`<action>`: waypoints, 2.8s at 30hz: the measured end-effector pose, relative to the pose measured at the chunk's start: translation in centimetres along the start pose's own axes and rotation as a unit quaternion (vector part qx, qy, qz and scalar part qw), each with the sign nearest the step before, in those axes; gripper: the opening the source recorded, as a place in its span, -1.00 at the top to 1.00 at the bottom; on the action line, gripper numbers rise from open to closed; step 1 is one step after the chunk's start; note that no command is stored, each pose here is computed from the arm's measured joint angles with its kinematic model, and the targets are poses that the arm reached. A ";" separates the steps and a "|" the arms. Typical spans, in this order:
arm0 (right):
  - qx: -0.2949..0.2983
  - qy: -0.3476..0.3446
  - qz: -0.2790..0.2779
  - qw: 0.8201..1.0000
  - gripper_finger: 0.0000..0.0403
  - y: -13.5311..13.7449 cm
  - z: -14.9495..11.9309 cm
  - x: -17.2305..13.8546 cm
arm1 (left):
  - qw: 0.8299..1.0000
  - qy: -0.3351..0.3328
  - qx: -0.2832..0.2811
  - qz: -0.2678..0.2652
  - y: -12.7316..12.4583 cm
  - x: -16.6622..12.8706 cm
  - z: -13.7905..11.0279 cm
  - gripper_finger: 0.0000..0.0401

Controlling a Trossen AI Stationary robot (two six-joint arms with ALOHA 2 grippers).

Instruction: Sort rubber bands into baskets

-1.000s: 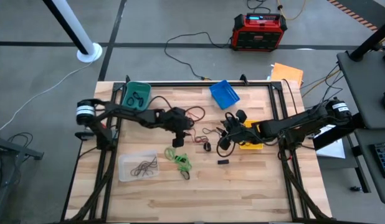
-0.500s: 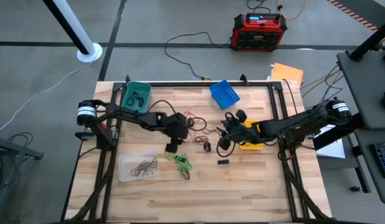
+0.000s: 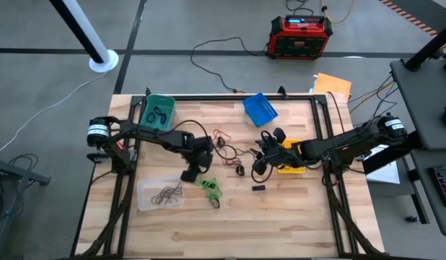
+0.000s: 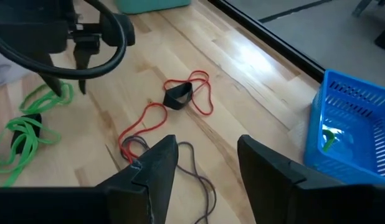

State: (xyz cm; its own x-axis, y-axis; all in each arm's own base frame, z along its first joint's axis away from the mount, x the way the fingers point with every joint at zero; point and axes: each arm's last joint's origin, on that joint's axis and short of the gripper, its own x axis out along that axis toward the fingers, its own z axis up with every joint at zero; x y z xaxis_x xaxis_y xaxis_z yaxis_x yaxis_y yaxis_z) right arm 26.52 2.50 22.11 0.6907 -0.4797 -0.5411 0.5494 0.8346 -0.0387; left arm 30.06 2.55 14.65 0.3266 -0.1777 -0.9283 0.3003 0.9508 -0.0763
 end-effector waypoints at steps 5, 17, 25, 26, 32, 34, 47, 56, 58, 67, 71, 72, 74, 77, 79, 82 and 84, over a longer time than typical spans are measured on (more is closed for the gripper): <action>0.004 0.003 -0.002 1.000 0.19 0.1 -0.2 0.3 | 0.999 0.042 -0.032 0.010 -0.1 -0.1 -0.6 0.41; 0.003 0.003 -0.002 1.000 0.21 0.1 -0.2 0.3 | 0.997 0.061 -0.052 0.005 -0.3 0.0 -1.1 0.43; 0.003 0.003 -0.002 1.000 0.21 0.1 -0.2 0.3 | 0.996 0.066 -0.054 0.013 -0.2 0.1 -1.2 0.93; 0.003 0.004 -0.002 1.000 0.21 0.1 -0.2 0.3 | 0.996 0.067 -0.054 0.012 -0.2 0.2 -1.2 0.96; 0.002 0.004 -0.002 1.000 0.20 0.1 -0.2 0.3 | 0.997 0.057 -0.047 0.020 -0.1 0.0 -1.0 0.99; 0.002 0.004 -0.002 1.000 0.21 0.1 -0.2 0.3 | 0.998 0.041 -0.037 0.025 -0.1 -0.4 -0.7 1.00; 0.000 0.008 -0.005 1.000 0.23 0.0 -0.6 0.4 | 0.993 -0.093 0.007 0.074 -0.6 -5.5 0.9 1.00; -0.001 0.007 -0.005 1.000 0.23 0.0 -0.6 0.4 | 0.983 -0.007 -0.159 0.092 -0.9 -4.9 -0.6 0.86; -0.001 0.006 -0.006 1.000 0.23 0.0 -0.6 0.4 | 0.982 0.005 -0.169 0.083 -1.0 -4.2 -0.7 0.77; 0.000 0.006 -0.007 1.000 0.23 0.0 -0.6 0.4 | 0.984 0.067 -0.150 0.068 -0.9 -0.7 -0.9 0.41; 0.000 0.006 -0.007 1.000 0.23 0.0 -0.6 0.4 | 0.984 0.078 -0.153 0.057 -0.9 0.0 -1.1 0.38; 0.000 0.006 -0.007 1.000 0.22 0.0 -0.6 0.4 | 0.984 0.077 -0.153 0.052 -0.9 0.0 -1.1 0.38; 0.000 0.006 -0.007 1.000 0.22 0.0 -0.6 0.4 | 0.984 0.074 -0.154 0.049 -0.9 0.1 -1.0 0.39; 0.000 0.006 -0.007 1.000 0.23 0.0 -0.6 0.4 | 0.984 0.073 -0.157 0.047 -0.9 0.1 -1.0 0.42; 0.000 0.006 -0.007 1.000 0.24 0.0 -0.6 0.4 | 0.984 0.073 -0.157 0.046 -0.9 0.1 -1.0 0.46; 0.000 0.006 -0.007 1.000 0.25 0.0 -0.6 0.4 | 0.984 0.070 -0.152 0.063 -0.8 0.1 -0.9 0.54; 0.000 0.006 -0.007 1.000 0.25 0.0 -0.6 0.4 | 0.979 0.066 -0.147 0.124 -0.6 0.1 -0.7 0.62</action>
State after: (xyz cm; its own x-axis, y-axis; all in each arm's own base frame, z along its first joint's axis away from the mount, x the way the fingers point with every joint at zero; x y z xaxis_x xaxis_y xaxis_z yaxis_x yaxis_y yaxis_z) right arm 26.54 2.48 21.42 0.6775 -0.4877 -0.5506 0.5590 0.8279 -0.0455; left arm 29.33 2.14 14.38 0.2321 0.0839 -0.9691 -0.0504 0.9960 0.0741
